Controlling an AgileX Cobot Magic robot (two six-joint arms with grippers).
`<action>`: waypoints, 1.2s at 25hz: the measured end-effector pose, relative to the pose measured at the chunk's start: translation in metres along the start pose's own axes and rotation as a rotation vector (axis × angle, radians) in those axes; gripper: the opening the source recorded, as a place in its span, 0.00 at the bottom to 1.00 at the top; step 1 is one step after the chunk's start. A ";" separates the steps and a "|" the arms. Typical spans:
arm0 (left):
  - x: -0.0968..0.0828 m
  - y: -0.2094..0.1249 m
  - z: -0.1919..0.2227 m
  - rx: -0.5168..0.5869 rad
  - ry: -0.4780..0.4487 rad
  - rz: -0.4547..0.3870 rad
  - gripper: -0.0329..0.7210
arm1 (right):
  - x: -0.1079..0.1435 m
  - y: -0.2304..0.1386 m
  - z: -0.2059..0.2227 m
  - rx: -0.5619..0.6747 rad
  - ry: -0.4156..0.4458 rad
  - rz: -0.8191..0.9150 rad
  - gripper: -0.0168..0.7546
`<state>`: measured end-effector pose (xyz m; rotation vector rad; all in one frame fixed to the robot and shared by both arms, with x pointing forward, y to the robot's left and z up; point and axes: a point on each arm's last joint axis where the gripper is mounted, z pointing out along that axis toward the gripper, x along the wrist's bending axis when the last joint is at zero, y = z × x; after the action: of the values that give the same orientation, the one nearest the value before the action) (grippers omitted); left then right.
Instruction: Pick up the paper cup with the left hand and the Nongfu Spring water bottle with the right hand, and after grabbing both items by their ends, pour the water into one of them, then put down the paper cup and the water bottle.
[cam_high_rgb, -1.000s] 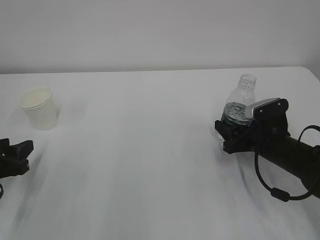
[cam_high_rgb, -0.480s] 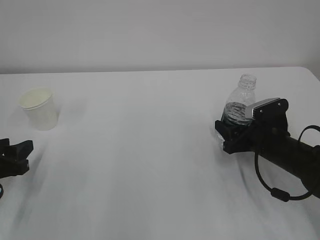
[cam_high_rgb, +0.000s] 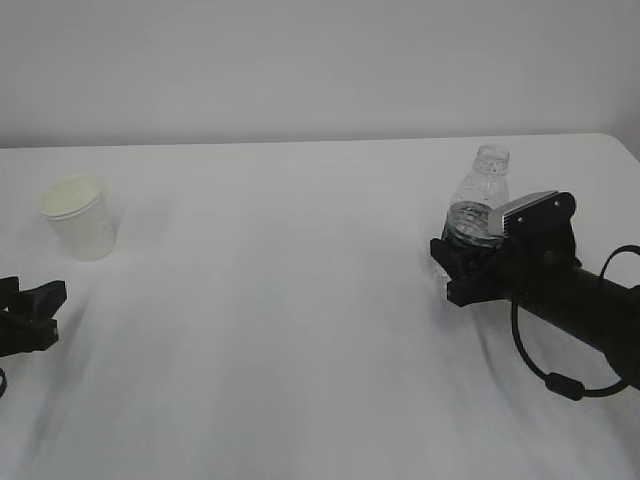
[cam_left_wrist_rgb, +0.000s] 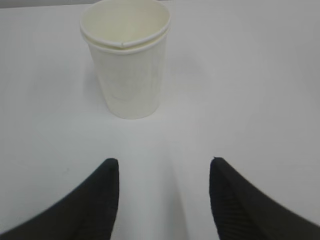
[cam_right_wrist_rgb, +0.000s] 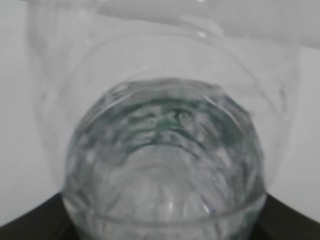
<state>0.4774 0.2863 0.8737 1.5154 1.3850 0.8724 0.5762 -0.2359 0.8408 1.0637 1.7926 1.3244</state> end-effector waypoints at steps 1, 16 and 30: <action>0.000 0.000 0.000 0.000 0.000 0.000 0.59 | 0.000 0.002 0.000 -0.003 0.000 -0.004 0.60; 0.000 0.000 0.000 0.000 0.003 -0.001 0.59 | -0.001 0.030 -0.007 -0.072 -0.007 -0.050 0.60; 0.003 0.012 0.011 -0.055 0.011 0.004 0.62 | -0.002 0.045 -0.011 -0.116 -0.013 -0.081 0.59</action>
<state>0.4928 0.2875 0.8806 1.4741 1.3559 0.9154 0.5780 -0.2352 0.8876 0.9256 1.7095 1.3518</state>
